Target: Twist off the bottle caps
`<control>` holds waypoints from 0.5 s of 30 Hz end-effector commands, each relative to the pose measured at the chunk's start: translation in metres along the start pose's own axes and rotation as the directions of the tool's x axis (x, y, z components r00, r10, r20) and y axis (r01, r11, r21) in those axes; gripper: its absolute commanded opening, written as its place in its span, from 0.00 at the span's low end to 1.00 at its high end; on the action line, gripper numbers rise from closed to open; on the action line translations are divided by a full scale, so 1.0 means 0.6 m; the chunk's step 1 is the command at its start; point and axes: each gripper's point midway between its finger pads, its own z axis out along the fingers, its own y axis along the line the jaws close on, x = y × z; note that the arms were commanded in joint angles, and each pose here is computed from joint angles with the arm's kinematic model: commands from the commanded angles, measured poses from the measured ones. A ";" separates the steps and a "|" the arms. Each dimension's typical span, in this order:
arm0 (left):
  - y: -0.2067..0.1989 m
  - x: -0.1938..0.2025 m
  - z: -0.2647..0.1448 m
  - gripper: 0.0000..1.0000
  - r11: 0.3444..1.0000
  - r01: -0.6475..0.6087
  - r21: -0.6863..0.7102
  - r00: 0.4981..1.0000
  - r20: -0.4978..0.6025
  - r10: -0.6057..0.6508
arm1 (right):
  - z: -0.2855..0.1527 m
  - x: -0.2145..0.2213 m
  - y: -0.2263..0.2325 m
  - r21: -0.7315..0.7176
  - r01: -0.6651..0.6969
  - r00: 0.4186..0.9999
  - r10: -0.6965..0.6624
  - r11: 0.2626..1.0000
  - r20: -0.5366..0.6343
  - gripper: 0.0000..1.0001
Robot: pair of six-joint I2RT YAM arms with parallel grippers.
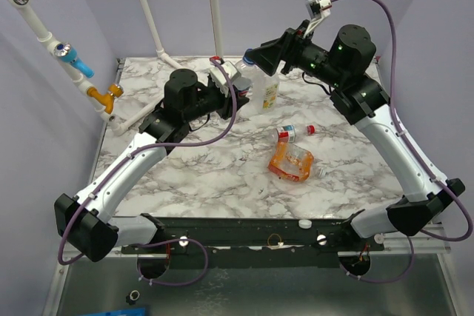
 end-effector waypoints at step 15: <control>0.018 0.008 0.013 0.01 0.999 0.025 -0.043 1.000 -0.001 -0.025 | 0.029 0.012 0.020 -0.075 -0.009 1.000 0.008 0.997 -0.019 0.39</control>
